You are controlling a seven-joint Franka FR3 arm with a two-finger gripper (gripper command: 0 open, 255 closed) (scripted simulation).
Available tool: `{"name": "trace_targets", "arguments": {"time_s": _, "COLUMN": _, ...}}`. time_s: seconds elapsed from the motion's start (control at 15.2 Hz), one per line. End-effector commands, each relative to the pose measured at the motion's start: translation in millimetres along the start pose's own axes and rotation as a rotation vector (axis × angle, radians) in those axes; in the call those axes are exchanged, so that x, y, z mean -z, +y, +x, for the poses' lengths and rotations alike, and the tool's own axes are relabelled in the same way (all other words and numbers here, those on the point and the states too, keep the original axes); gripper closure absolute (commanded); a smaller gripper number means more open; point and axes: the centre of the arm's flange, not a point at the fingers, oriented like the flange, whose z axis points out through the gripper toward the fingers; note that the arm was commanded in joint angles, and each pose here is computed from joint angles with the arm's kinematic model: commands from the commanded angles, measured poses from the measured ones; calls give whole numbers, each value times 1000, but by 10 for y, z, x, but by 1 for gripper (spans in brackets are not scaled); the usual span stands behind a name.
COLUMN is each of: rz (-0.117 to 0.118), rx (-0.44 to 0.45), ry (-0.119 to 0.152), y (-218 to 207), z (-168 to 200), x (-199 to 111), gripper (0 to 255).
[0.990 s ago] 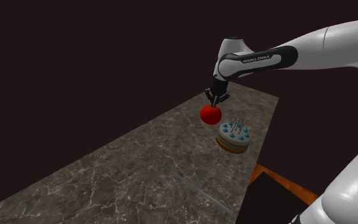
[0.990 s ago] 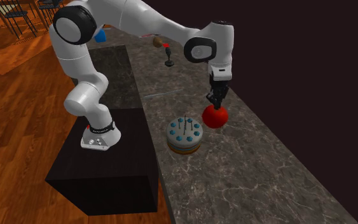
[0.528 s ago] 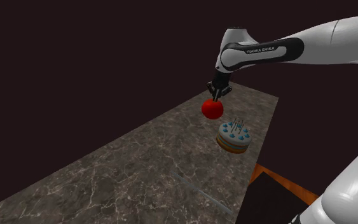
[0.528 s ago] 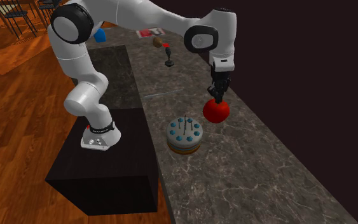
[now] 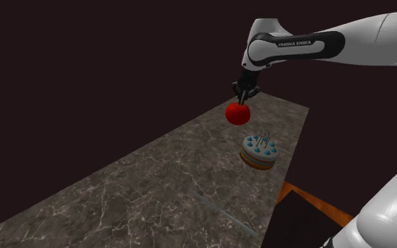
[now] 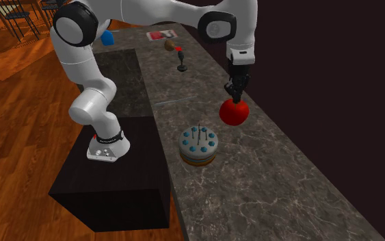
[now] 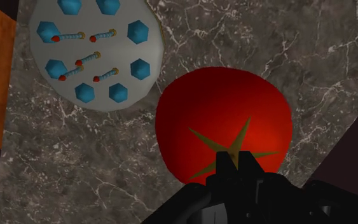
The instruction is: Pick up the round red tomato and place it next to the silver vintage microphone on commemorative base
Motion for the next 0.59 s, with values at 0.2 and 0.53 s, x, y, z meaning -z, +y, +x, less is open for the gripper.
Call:
{"name": "trace_targets", "arguments": {"time_s": 0.2, "rz": 0, "rx": 0, "ry": 0, "y": 3, "z": 46, "x": 269, "gripper": 255}}
{"name": "trace_targets", "arguments": {"time_s": 0.53, "rz": 0, "rx": 0, "ry": 0, "y": 7, "z": 86, "x": 530, "gripper": 255}}
